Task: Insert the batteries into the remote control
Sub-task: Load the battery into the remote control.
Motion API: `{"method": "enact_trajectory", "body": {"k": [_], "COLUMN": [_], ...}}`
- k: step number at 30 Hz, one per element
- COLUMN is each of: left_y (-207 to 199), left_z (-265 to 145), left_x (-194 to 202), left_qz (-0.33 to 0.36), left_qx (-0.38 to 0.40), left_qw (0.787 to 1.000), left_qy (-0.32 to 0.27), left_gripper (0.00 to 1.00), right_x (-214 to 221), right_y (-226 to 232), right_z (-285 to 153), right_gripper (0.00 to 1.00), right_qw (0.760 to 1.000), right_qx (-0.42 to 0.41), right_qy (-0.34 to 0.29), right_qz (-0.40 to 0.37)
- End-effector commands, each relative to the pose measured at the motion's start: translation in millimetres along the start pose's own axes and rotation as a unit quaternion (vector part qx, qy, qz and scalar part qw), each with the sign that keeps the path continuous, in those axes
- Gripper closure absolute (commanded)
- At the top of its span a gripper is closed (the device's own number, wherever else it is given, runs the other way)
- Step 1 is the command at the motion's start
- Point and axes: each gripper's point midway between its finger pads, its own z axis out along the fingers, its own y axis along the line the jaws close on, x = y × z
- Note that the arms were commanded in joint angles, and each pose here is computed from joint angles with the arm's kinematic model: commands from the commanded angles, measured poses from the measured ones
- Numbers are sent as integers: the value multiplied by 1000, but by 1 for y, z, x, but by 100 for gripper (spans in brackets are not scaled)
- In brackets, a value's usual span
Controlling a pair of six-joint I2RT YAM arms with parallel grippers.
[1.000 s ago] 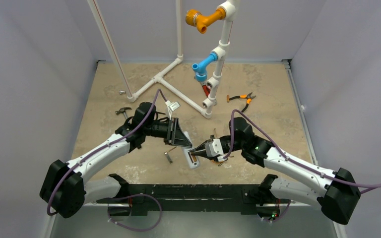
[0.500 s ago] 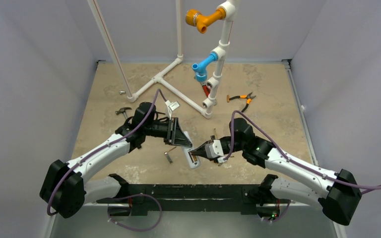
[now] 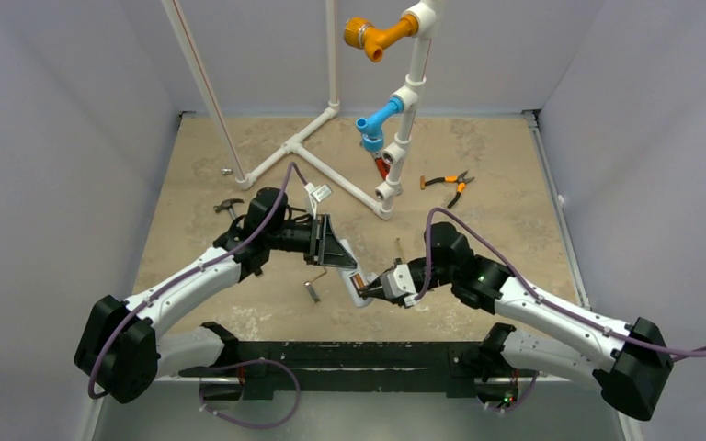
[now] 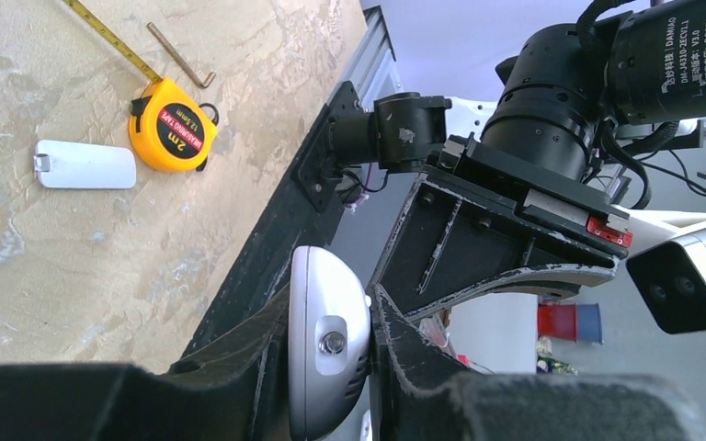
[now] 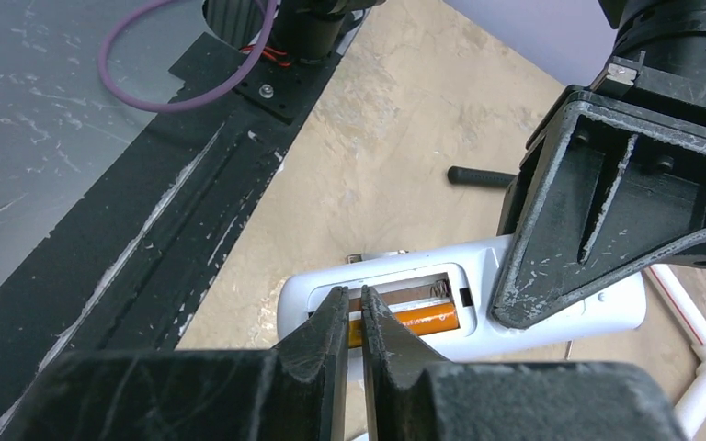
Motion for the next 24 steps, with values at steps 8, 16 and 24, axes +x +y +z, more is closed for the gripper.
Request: {"method": "enact_trajectory", "body": {"k": [8,16,24], "left_y": [-29,-16,-8], "left_z": [-5,-6,-17], "left_x": [-8,-10,-20], "left_qz": [42,52,76], "left_qx": [41,-2,-50], "left_qw": [998,999,995], "left_qy": [3,-2,-45], "left_gripper": [100,100,100], "right_x": [-34,-46,-21], "right_y": [-12,-51,-58], "right_z": [-13,-28,-23], "right_gripper": [81,70,69], "right_qw": [996,960,886], "right_qx": [67,199,230], "right_qy": [-60,-93,-18], "right_qz": [18,174,403]}}
